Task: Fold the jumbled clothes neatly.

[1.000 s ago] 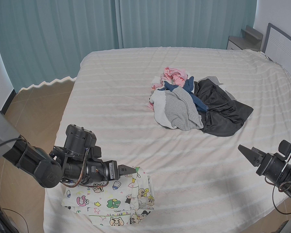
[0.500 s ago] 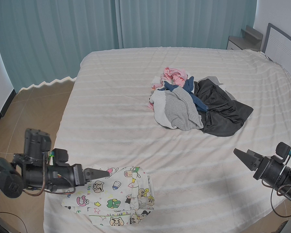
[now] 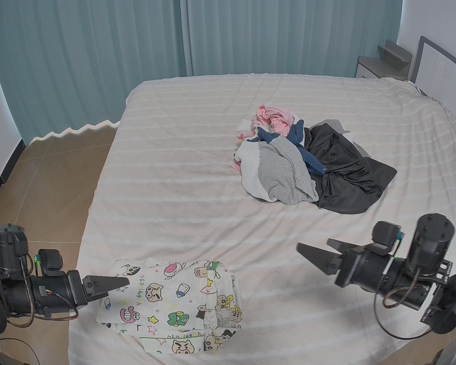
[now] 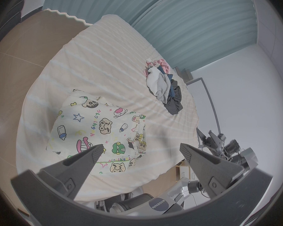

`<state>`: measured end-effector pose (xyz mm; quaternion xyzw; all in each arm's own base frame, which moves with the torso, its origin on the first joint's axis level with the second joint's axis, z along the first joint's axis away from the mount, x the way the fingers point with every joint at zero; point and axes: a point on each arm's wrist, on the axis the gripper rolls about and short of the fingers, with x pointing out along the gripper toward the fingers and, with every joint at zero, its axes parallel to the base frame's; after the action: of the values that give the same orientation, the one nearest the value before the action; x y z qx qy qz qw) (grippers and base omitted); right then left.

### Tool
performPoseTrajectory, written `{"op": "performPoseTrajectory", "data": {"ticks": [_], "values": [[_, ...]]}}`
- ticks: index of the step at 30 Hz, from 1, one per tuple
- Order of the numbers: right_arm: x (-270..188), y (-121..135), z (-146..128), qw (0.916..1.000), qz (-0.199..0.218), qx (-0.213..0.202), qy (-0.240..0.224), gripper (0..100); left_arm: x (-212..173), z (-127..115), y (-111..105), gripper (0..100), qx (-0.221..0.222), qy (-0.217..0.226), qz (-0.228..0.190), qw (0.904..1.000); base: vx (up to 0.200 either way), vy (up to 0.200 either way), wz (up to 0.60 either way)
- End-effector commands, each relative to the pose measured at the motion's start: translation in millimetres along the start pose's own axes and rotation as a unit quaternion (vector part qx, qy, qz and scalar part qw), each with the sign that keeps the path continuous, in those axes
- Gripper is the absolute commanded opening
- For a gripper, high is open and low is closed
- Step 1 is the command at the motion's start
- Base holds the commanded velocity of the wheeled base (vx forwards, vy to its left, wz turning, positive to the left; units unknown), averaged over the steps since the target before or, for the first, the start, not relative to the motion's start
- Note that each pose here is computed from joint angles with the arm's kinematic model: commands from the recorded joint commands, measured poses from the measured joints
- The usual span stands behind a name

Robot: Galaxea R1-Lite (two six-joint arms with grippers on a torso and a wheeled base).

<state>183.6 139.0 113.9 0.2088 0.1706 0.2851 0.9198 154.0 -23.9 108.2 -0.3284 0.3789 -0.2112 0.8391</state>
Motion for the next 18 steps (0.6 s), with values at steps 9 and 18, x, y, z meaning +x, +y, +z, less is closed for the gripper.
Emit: {"op": "performPoseTrajectory", "data": {"ticks": [9, 18], "values": [[135.4, 32.0, -41.7, 0.9933, 0.016, 0.004, 0.114, 100, -8.2, -7.3, 19.9, 100, -0.031, -0.011, -0.015, 0.9993, -0.133, 0.0, 0.0], [172.9, 37.4, -90.2, 0.9831, 0.008, 0.028, 0.181, 100, 3.2, 8.3, 48.9, 100, -0.073, -0.023, -0.009, 0.997, 0.0, 0.0, 0.0]]}}
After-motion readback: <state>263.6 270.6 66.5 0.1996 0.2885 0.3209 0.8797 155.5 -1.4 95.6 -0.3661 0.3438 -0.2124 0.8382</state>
